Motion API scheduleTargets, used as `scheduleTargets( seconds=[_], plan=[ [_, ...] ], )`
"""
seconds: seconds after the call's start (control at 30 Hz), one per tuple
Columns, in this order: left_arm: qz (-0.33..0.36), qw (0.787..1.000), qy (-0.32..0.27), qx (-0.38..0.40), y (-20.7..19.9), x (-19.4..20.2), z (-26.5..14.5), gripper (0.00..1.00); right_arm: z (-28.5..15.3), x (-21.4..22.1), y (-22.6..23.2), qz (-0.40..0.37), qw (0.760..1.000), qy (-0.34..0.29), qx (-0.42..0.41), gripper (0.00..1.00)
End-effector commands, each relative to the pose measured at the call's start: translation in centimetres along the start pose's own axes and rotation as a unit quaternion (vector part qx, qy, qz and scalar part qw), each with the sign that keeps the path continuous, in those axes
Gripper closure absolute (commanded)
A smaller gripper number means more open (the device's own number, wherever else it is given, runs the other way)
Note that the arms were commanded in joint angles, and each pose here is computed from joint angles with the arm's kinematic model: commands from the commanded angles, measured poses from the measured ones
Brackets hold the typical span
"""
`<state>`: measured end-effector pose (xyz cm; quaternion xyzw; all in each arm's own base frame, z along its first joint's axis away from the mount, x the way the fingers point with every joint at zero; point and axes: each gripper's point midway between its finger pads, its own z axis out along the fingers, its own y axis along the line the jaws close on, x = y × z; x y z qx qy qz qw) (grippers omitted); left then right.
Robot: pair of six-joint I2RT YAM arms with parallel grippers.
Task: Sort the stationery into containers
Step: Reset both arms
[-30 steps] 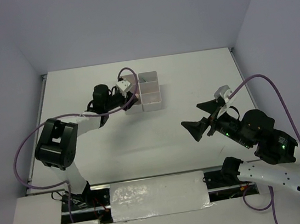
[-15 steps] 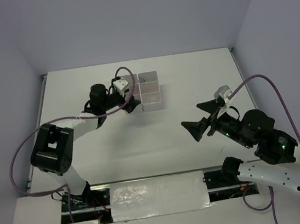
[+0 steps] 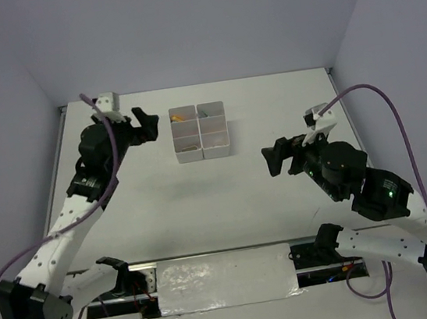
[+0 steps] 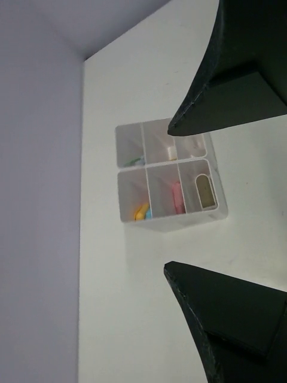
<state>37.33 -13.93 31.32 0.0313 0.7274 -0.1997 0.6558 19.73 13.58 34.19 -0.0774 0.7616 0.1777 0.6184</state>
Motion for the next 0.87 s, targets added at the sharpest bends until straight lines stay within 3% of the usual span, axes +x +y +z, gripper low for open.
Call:
scheduleTargets(
  seconds=[0.0,0.03,0.13,0.33,0.5,0.63,0.67,0.73,0.83],
  plan=[
    [-0.082,0.977,0.025,-0.198,5.9,0.0,-4.1,0.01,-1.6,-2.4,-2.7,0.039,0.997,-0.022,0.069,0.0],
    [-0.087,0.967,0.061,-0.232,6.8,1.5,-5.6,0.01,-1.8,-2.5,-2.9,0.039,0.997,-0.02,0.07,0.0],
    [-0.092,0.954,0.077,-0.273,7.7,1.7,-9.1,0.01,-3.2,-3.2,-3.3,0.051,0.997,-0.035,0.056,0.0],
    [-0.068,0.966,0.044,-0.245,6.9,-0.2,-15.1,0.01,-6.1,-2.9,-5.4,0.059,0.996,-0.044,0.055,0.0],
    [-0.041,0.968,0.041,-0.244,7.3,0.1,-17.4,0.01,-7.9,-1.8,-7.1,0.066,0.995,-0.038,0.065,0.0],
    [-0.019,0.953,0.013,-0.303,9.6,0.1,-20.2,0.01,-8.8,-1.1,-7.7,0.081,0.994,-0.05,0.056,0.0],
    [-0.013,0.949,0.02,-0.315,10.4,1.8,-20.2,0.01,-8.6,-0.8,-7.8,0.079,0.994,-0.049,0.056,0.0],
    [-0.022,0.95,-0.008,-0.31,10.5,1.7,-20.2,0.01,-8.7,-0.8,-7.7,0.084,0.994,-0.053,0.052,0.0],
    [-0.033,0.954,-0.005,-0.299,10.0,1.6,-20.3,0.01,-8.3,-0.7,-7.6,0.087,0.993,-0.052,0.057,0.0]
  ],
)
